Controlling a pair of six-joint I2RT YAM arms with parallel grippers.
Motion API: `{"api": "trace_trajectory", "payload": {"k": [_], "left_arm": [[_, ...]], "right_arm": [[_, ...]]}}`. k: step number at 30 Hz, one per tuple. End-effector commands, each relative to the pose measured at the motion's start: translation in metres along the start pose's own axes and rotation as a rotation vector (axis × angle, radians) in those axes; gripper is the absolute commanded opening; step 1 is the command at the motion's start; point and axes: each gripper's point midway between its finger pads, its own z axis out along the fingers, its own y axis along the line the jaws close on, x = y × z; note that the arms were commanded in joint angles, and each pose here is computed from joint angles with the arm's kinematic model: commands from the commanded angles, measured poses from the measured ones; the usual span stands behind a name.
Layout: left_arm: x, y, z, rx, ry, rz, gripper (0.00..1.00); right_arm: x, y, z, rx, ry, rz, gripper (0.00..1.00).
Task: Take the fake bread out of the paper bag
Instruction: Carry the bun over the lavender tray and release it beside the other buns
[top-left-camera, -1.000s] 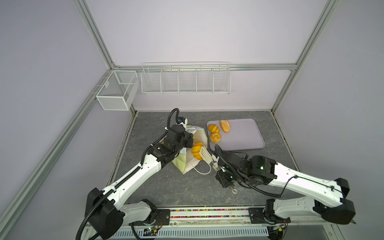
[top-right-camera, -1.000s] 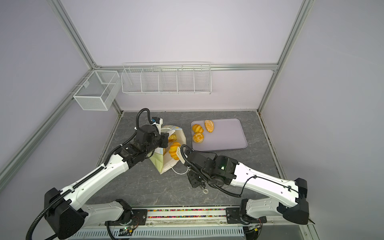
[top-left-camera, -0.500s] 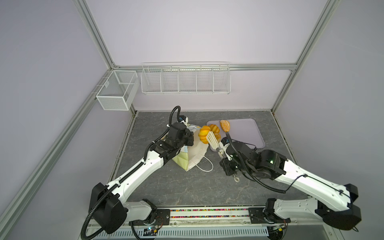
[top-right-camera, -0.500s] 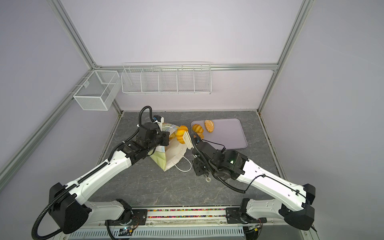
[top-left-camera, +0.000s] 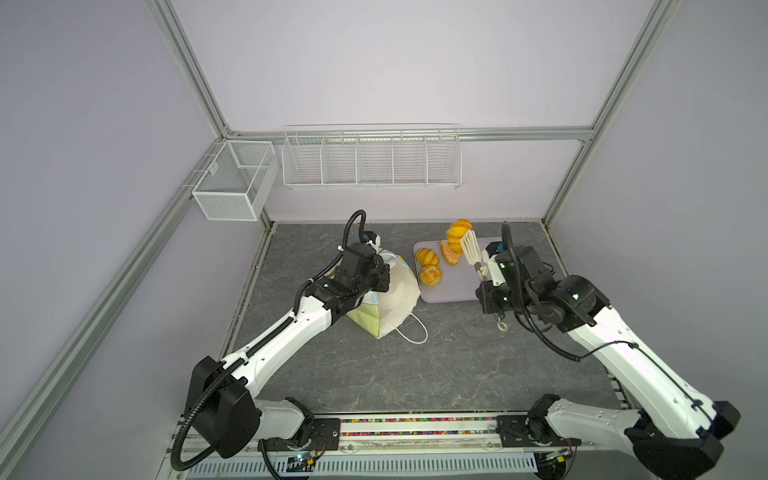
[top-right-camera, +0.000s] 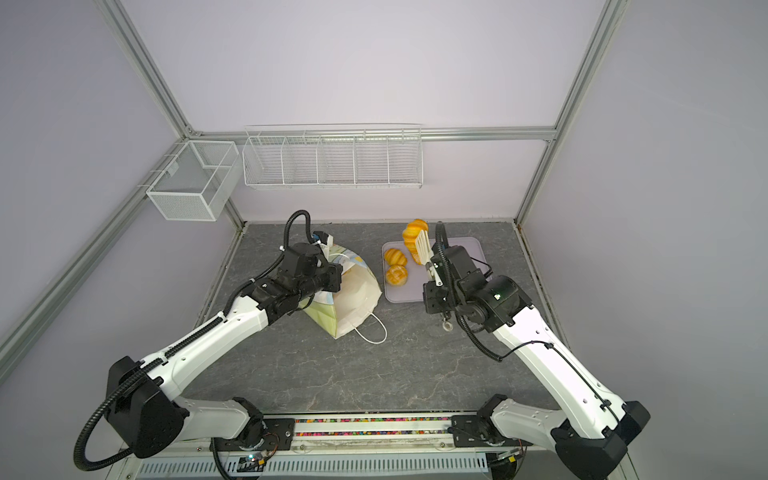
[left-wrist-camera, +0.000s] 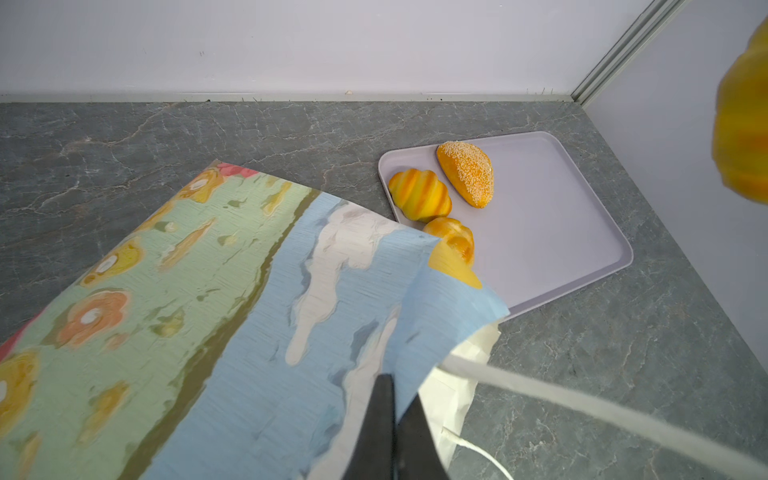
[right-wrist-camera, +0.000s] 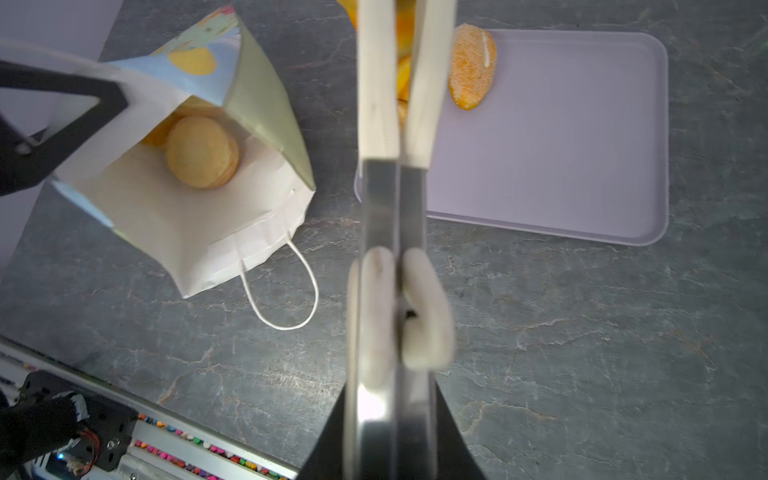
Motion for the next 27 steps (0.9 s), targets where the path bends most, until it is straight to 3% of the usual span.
{"api": "trace_trajectory", "payload": {"k": [1, 8, 16, 27], "left_arm": [[-0.011, -0.004, -0.011, 0.018, -0.019, 0.006, 0.00], [-0.009, -0.007, -0.019, 0.041, -0.013, 0.006, 0.00], [-0.011, -0.007, -0.027, 0.051, -0.029, 0.017, 0.00], [-0.008, -0.001, -0.030, 0.023, -0.022, 0.056, 0.00]], "right_arm": [[0.006, -0.020, 0.014, -0.013, 0.041, 0.017, 0.06], [0.017, -0.058, 0.064, -0.036, 0.151, 0.146, 0.06], [0.027, -0.050, 0.117, -0.129, 0.264, 0.169, 0.06], [0.040, -0.041, 0.153, -0.128, 0.361, 0.152, 0.09]]}}
